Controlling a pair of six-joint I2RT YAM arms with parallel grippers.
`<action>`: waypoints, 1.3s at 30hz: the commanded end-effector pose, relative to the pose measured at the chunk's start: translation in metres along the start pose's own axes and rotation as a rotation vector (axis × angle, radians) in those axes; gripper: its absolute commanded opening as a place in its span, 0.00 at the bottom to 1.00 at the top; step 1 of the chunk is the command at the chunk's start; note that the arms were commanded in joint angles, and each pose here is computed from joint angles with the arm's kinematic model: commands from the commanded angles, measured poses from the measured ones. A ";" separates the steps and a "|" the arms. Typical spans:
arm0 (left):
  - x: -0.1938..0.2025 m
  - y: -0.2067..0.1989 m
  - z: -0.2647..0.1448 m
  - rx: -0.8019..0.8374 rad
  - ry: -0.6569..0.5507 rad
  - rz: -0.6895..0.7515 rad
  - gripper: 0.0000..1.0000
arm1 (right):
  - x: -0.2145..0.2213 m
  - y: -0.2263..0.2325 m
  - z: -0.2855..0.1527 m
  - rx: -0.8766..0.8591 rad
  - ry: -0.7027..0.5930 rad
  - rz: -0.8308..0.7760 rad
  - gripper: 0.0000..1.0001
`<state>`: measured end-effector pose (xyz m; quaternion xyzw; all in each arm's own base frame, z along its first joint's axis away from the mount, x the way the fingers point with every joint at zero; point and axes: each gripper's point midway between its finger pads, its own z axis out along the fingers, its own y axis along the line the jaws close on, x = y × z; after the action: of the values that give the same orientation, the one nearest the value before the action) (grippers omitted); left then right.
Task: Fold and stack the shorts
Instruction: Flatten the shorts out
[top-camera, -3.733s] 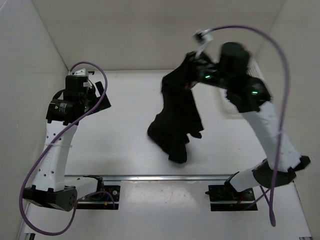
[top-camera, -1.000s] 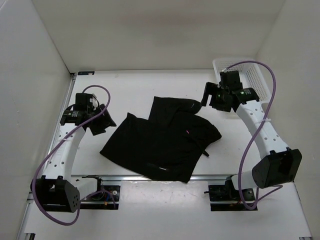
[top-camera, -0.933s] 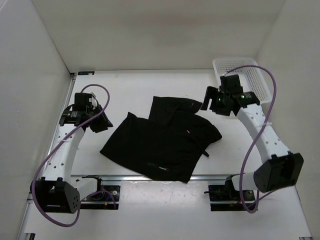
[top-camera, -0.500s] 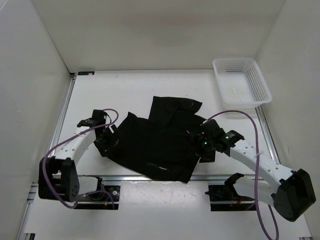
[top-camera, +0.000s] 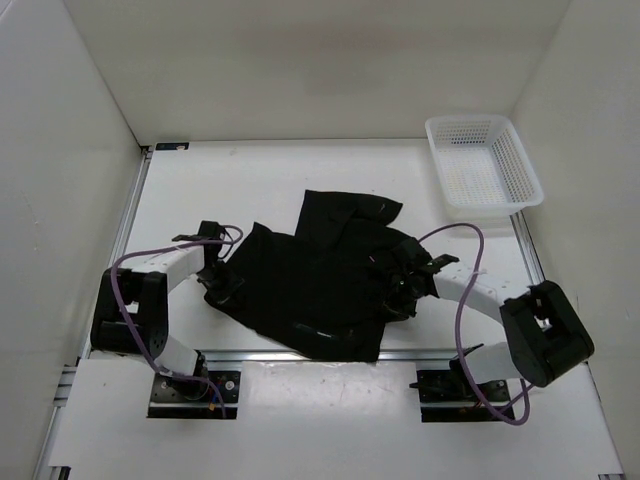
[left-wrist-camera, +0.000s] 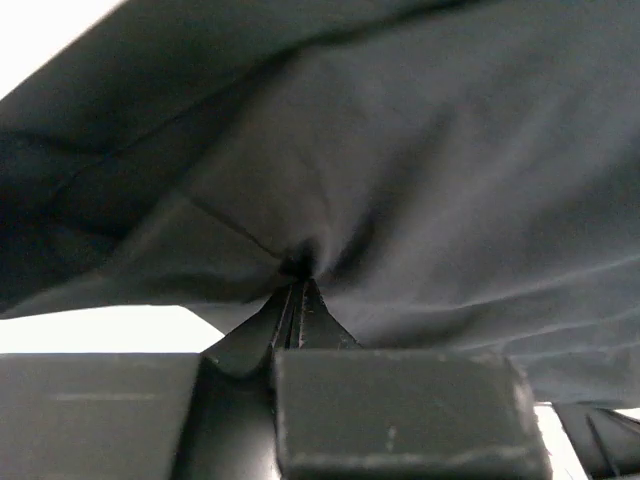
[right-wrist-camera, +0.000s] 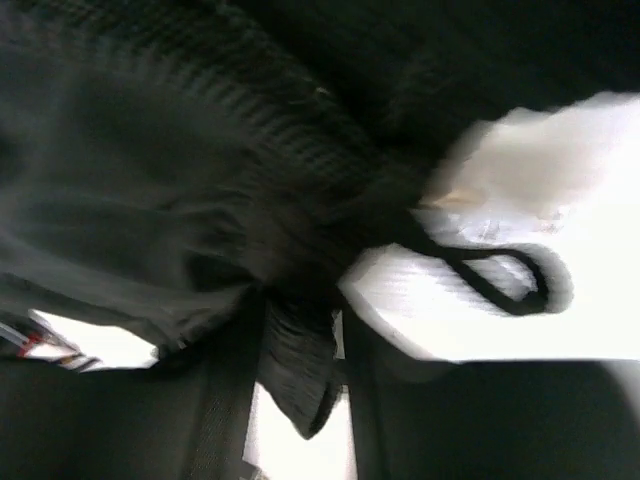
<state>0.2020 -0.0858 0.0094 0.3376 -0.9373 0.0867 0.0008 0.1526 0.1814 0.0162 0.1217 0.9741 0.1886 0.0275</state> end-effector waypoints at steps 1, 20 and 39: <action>-0.017 -0.024 -0.004 0.050 -0.068 0.062 0.10 | -0.028 -0.010 0.012 0.066 -0.083 -0.005 0.23; -0.052 -0.092 -0.077 0.244 -0.213 0.162 0.49 | -0.213 0.085 -0.080 0.094 -0.379 -0.197 0.85; -0.062 -0.037 -0.026 0.116 -0.088 -0.034 0.95 | -0.125 0.036 -0.036 -0.178 -0.332 0.006 0.86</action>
<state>0.2539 -0.0671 0.0349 0.3553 -0.9273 0.1072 -0.0482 0.2271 0.1511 0.0413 0.1705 0.9517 0.2149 0.1378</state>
